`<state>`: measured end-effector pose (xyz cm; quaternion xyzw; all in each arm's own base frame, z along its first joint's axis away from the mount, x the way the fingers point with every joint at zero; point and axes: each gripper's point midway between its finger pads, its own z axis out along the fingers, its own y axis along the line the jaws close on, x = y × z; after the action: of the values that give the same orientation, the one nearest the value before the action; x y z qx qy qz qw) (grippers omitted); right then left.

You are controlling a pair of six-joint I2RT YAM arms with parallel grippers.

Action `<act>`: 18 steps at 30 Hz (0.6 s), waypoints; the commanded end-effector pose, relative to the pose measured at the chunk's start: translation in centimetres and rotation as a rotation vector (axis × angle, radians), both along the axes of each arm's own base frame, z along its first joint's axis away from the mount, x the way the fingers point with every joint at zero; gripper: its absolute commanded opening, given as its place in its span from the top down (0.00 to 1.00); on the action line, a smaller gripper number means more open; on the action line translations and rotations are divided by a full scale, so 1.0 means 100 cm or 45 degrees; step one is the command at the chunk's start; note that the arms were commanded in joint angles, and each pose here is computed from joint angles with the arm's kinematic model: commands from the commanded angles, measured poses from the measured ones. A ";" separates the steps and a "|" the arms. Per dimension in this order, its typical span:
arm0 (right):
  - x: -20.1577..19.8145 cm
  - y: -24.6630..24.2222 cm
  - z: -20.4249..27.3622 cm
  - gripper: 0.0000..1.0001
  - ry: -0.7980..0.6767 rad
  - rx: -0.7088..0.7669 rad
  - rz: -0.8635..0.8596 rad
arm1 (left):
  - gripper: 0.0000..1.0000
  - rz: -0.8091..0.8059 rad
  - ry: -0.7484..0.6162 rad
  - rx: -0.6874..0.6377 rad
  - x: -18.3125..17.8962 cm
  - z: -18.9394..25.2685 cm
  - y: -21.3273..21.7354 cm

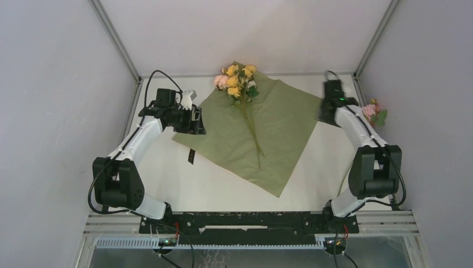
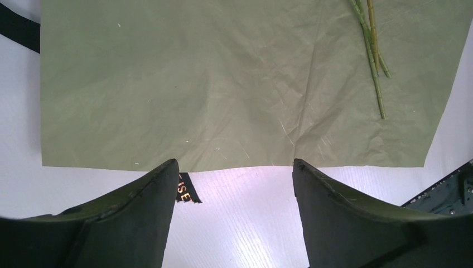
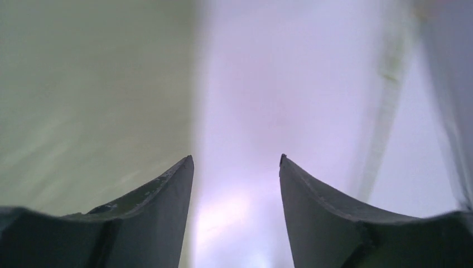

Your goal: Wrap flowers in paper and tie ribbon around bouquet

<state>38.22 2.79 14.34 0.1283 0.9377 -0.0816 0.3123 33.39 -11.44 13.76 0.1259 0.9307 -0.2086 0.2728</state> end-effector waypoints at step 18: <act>-0.073 -0.190 -0.125 0.34 0.278 0.258 -0.758 | 0.21 0.016 -0.141 0.089 0.006 0.021 0.013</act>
<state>29.74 -16.56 2.76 0.4159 0.8872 -0.1324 0.1497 33.70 -10.36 14.57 0.1330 0.9292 -0.1762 0.2965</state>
